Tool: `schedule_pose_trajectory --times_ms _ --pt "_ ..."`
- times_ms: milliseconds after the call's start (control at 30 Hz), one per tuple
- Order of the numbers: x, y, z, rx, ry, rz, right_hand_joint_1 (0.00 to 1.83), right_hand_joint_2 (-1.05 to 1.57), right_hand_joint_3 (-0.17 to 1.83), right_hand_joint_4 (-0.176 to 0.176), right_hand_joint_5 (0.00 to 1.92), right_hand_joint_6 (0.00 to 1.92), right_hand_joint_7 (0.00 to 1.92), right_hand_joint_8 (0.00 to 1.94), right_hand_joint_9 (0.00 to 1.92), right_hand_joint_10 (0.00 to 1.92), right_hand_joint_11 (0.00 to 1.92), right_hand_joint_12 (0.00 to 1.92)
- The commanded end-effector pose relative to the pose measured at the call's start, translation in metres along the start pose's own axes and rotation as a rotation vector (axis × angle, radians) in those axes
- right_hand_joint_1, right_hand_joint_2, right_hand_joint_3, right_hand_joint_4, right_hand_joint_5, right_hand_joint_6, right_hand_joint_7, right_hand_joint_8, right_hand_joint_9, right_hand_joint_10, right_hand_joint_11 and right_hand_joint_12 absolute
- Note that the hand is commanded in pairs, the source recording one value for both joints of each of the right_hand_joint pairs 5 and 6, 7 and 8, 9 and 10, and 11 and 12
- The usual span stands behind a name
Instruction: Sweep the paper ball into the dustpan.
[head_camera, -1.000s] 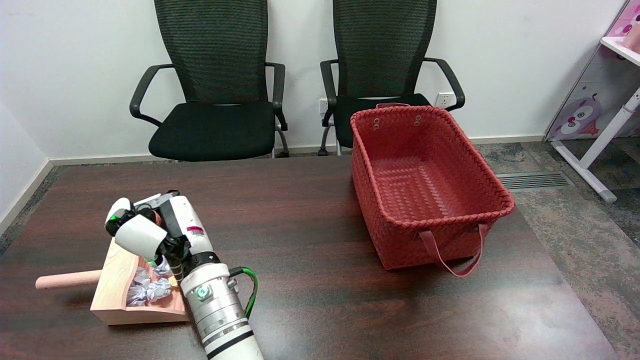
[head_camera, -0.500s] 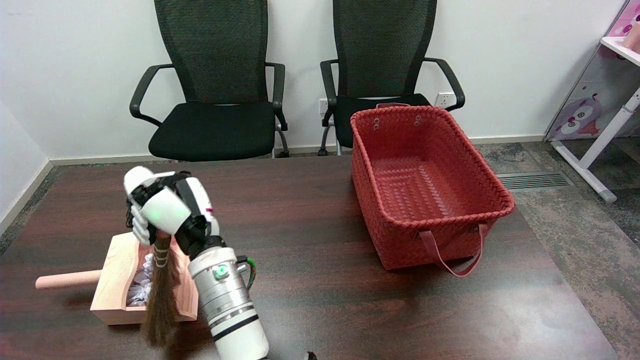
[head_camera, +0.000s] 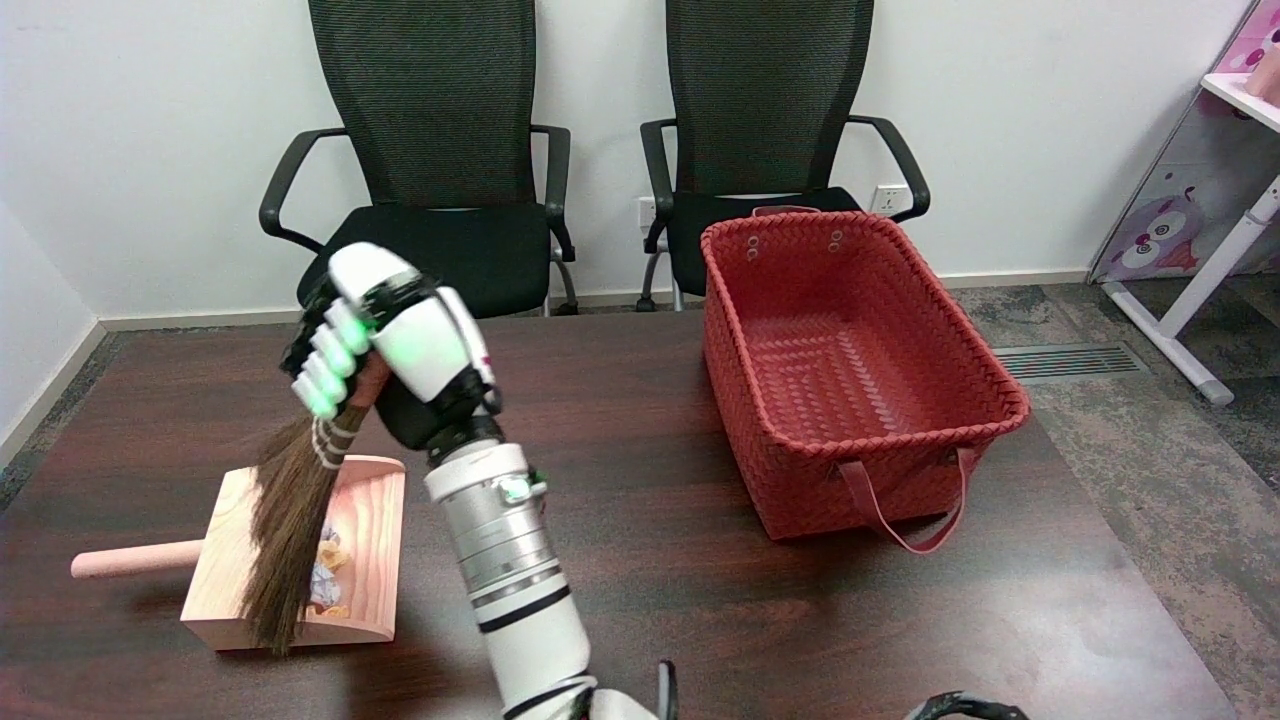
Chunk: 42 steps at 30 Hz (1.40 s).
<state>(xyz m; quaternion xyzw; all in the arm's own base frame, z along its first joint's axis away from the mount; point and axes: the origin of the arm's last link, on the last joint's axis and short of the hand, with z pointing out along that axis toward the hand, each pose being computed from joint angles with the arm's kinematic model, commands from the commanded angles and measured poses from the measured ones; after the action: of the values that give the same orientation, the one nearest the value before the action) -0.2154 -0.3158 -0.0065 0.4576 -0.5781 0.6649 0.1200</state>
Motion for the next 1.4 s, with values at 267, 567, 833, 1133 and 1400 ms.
schedule_pose_trajectory --times_ms 267,567,833,1133,1400 --pt "0.038 -0.096 -0.008 0.083 -0.113 -0.038 0.57 1.00 1.16 -0.001 1.92 1.92 1.92 1.92 1.92 1.92 1.92 1.92" --pt "0.072 -0.120 0.003 -0.015 -0.095 -0.305 0.58 1.17 1.12 0.005 1.92 1.92 1.92 1.92 1.92 1.92 1.92 1.92" --pt "0.107 -0.141 0.025 -0.111 -0.113 -0.415 0.58 1.27 1.23 0.006 1.92 1.92 1.92 1.92 1.92 1.92 1.92 1.92" --pt "0.138 -0.158 0.039 -0.235 -0.163 -0.391 0.60 1.25 1.32 0.005 1.92 1.92 1.92 1.92 1.92 1.92 1.92 1.92" --pt "0.175 -0.192 0.033 -0.215 -0.086 -0.291 0.61 1.23 1.36 0.006 1.92 1.92 1.92 1.92 1.92 1.92 1.92 1.92"
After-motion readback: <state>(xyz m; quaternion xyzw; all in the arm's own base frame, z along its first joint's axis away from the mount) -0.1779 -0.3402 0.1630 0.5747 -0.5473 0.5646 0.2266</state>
